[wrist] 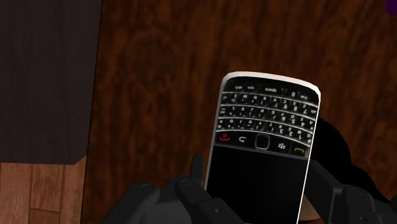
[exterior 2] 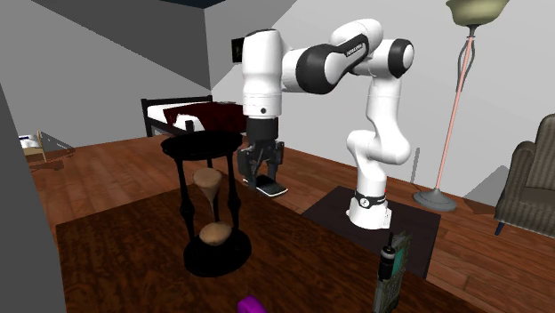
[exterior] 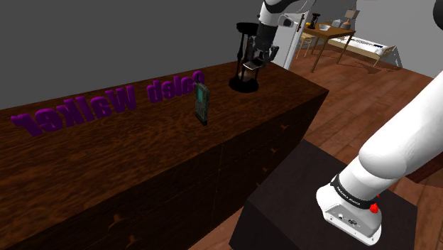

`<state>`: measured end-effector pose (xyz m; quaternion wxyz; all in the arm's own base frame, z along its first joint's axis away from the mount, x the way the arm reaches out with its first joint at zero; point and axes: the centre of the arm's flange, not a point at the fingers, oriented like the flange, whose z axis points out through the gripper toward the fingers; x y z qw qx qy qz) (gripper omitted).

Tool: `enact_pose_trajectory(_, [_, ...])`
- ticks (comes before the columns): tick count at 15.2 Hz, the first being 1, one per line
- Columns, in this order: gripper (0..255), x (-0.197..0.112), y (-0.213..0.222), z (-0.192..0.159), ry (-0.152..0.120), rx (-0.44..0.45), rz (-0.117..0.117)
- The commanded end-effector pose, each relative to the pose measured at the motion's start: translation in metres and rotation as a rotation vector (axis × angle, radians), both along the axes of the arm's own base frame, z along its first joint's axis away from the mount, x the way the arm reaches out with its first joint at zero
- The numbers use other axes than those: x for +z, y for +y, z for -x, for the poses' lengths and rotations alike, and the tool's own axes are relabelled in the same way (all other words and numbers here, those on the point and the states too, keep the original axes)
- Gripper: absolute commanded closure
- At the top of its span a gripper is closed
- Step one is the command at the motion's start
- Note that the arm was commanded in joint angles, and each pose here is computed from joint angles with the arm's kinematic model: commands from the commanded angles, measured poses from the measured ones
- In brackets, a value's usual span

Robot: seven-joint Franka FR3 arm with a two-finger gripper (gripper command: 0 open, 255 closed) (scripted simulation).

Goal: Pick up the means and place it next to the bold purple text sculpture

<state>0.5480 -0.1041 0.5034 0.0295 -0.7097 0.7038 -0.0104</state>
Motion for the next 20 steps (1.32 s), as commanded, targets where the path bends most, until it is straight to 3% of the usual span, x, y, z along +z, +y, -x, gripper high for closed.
enact_pose_trajectory(1, [255,0.000,0.022,-0.013,-0.001,-0.001,0.000])
enact_pose_trajectory(18, [255,0.000,0.218,-0.122,-0.001,-0.001,0.000])
enact_pose_trajectory(20, [255,-0.006,0.225,-0.126,-0.001,-0.001,0.000])
